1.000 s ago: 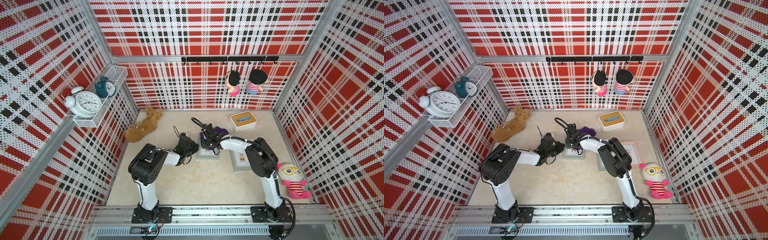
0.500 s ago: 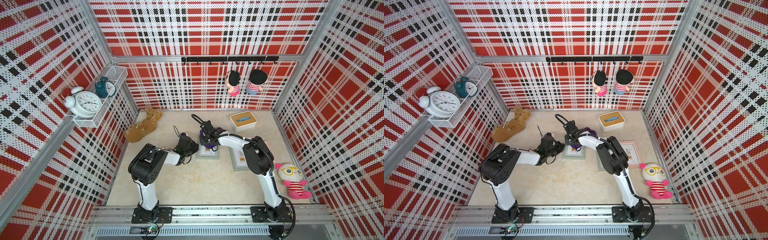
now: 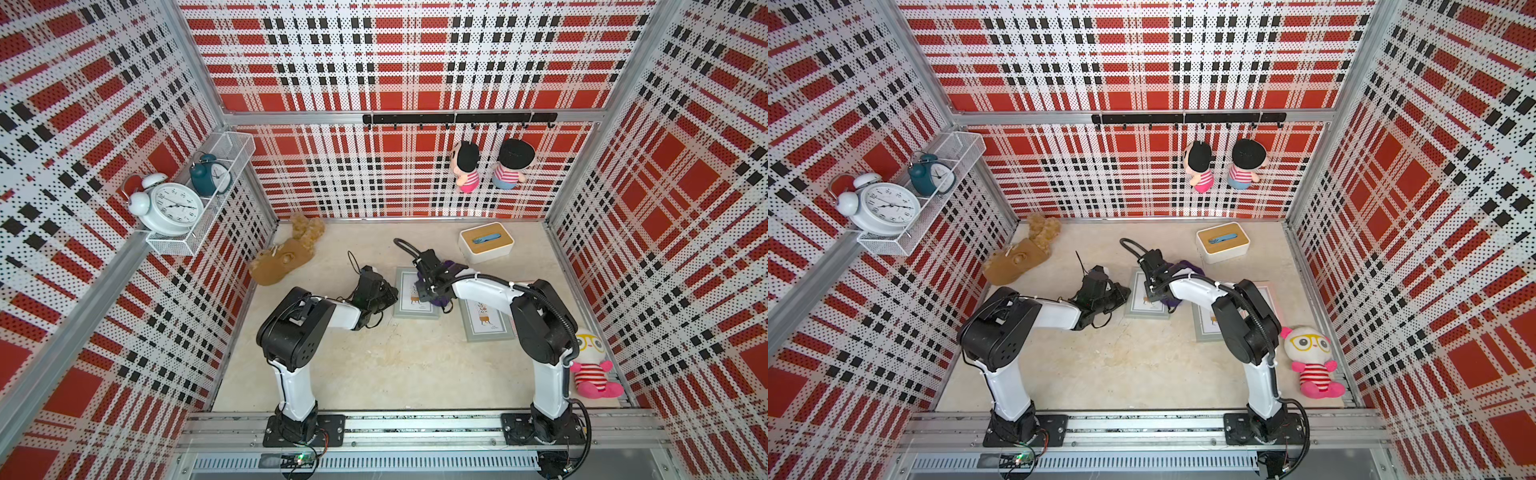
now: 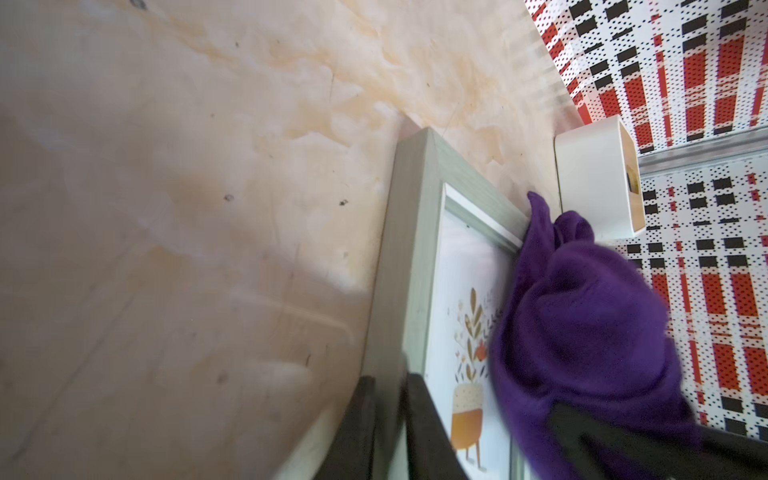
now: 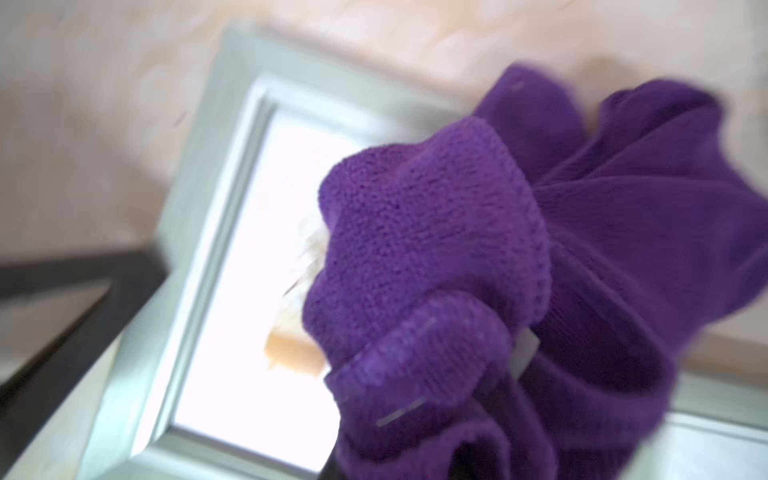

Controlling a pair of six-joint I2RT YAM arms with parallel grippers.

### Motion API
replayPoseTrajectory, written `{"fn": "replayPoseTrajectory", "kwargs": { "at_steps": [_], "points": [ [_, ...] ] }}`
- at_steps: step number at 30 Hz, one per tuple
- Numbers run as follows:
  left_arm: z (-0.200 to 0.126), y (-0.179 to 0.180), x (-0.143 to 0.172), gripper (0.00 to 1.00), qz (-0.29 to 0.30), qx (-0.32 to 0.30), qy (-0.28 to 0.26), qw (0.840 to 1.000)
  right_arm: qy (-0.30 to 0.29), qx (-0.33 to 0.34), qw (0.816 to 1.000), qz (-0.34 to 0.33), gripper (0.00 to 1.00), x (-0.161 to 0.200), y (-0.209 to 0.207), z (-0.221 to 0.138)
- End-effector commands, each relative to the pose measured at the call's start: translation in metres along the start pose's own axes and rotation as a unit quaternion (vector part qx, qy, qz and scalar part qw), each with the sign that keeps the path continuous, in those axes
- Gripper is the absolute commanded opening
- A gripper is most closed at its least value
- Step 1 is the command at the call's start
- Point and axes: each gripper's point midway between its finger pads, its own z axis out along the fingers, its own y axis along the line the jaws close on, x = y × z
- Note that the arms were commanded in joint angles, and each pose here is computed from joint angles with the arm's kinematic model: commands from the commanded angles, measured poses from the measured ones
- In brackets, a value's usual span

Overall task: Wipe the picture frame with a cloth
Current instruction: Wipe the dirt from the picture frame, then place the cleaning item at the center of the board.

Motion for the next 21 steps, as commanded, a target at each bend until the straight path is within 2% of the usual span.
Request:
{"fn": "replayPoseTrajectory", "kwargs": {
  "at_steps": [1,5,9,12,18,21],
  "points": [
    [-0.004,0.036,0.039,0.25,0.021,-0.088,0.089,0.992,-0.08,0.022,0.996,0.039,0.0,-0.049,-0.021,-0.04],
    [-0.006,-0.017,0.004,0.42,0.046,-0.04,0.07,0.996,-0.154,-0.068,0.983,0.07,0.0,-0.08,-0.001,-0.081],
    [-0.026,-0.065,-0.035,0.6,0.053,0.022,0.037,0.998,-0.176,-0.191,0.963,0.069,0.0,-0.088,0.032,-0.112],
    [-0.058,-0.082,-0.067,0.74,0.042,0.05,-0.016,0.998,-0.172,-0.28,0.942,0.075,0.0,-0.088,0.058,-0.128],
    [-0.136,-0.085,-0.1,0.98,-0.017,0.134,-0.097,0.986,-0.147,-0.435,0.881,0.111,0.0,-0.1,0.104,-0.148],
    [-0.166,-0.092,-0.103,0.98,-0.016,0.17,-0.118,0.978,-0.132,-0.506,0.843,0.129,0.0,-0.11,0.125,-0.159]
  ]
}}
